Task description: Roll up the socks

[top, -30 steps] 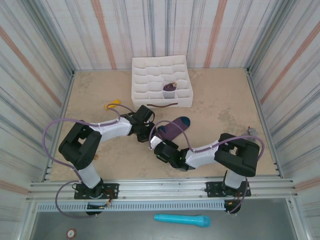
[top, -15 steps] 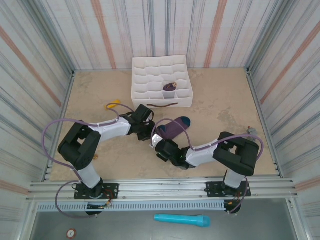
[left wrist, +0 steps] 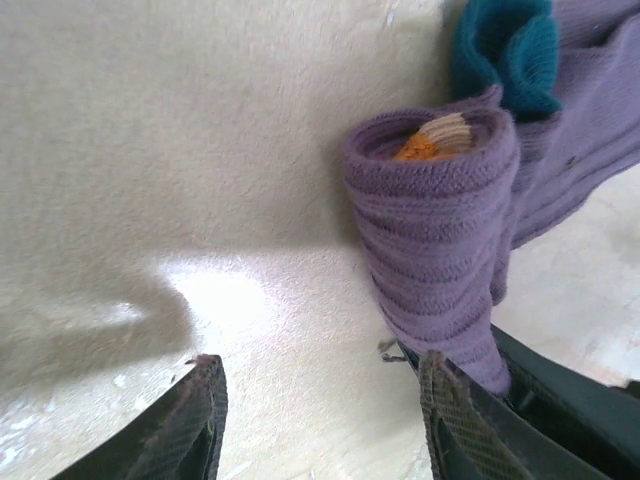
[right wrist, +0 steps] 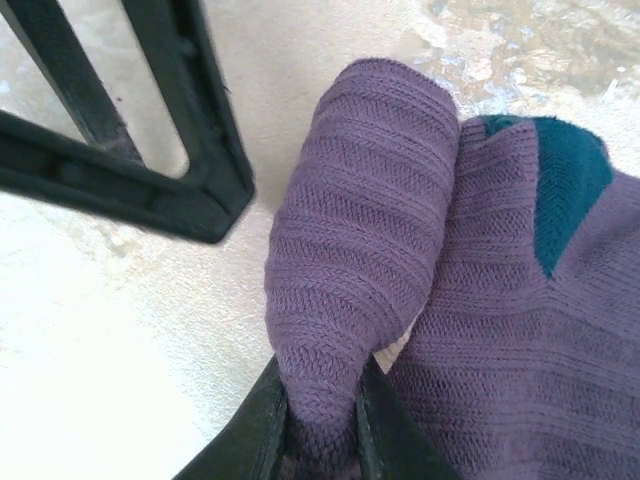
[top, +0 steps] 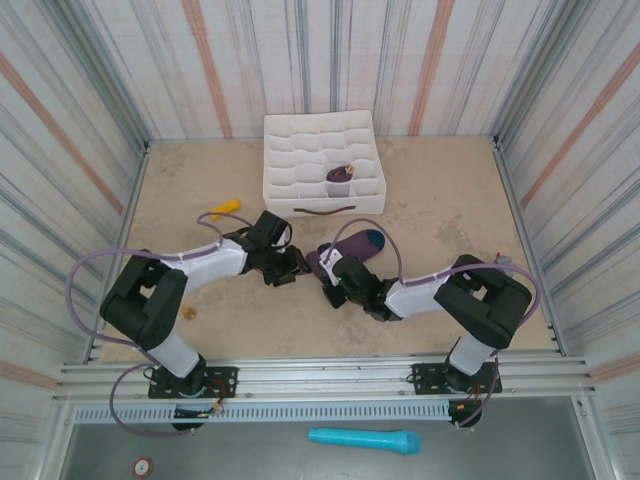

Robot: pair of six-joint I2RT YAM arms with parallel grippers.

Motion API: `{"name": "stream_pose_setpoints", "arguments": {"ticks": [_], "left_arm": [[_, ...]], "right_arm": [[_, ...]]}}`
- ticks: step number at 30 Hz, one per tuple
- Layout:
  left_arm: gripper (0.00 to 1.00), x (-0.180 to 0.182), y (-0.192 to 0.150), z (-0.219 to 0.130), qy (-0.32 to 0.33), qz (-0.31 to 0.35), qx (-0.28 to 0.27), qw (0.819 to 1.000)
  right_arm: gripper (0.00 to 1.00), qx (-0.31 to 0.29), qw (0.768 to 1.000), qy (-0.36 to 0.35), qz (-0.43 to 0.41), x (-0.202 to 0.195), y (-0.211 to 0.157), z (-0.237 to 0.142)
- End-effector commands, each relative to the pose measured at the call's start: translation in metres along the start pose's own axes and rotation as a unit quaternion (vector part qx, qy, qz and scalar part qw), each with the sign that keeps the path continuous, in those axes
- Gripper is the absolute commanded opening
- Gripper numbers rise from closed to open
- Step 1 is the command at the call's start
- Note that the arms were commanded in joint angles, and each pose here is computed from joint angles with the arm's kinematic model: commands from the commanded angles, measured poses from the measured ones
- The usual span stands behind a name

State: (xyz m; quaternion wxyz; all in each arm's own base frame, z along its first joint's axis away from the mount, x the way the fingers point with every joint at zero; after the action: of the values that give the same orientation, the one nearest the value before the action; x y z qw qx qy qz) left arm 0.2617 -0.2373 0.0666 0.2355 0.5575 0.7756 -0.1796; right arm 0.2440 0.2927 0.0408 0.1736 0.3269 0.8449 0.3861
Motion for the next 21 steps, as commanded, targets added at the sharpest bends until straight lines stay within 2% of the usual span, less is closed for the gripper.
{"name": "stream_pose_setpoints", "arguments": {"ticks": [1, 5, 7, 11, 14, 21], "left_arm": [[0.54, 0.004, -0.001, -0.013, -0.002, 0.006, -0.012, 1.0], [0.54, 0.003, -0.001, -0.013, -0.007, 0.005, -0.014, 1.0], [0.53, 0.004, -0.002, -0.011, -0.009, 0.001, -0.01, 1.0], [0.52, -0.001, -0.001, -0.008, -0.016, 0.0, -0.009, 1.0], [0.52, -0.004, 0.0, -0.01, -0.017, 0.005, -0.022, 1.0], [0.52, -0.008, 0.003, -0.009, -0.016, 0.008, -0.031, 0.999]], "right_arm": [[0.0, 0.107, 0.99, 0.063, 0.074, 0.004, -0.064, -0.004], [0.0, 0.107, 0.973, 0.115, 0.167, -0.008, -0.061, -0.006], [0.0, 0.102, 0.957, 0.162, 0.22, -0.01, -0.057, -0.007], [0.0, 0.097, 0.93, 0.211, 0.286, -0.017, -0.053, -0.008], [0.0, 0.106, 0.912, 0.229, 0.322, -0.022, -0.053, -0.01], [0.0, 0.121, 0.855, 0.236, 0.445, -0.046, -0.061, -0.009]]}}
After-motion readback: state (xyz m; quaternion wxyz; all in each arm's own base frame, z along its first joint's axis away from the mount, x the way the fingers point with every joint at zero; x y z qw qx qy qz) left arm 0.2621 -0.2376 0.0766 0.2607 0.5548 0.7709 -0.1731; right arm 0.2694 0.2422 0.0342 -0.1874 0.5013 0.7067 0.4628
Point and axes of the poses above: each hand's point on the last joint's axis, 136 mm out from that joint toward the fingers, its own z axis out along the fingers, its own x axis along the line the jaws close on, y = z × x, the point moved 2 cm from there along -z, back along the fingers, and after that the axes turned 7 degrees about -z, right-handed, at the moved point
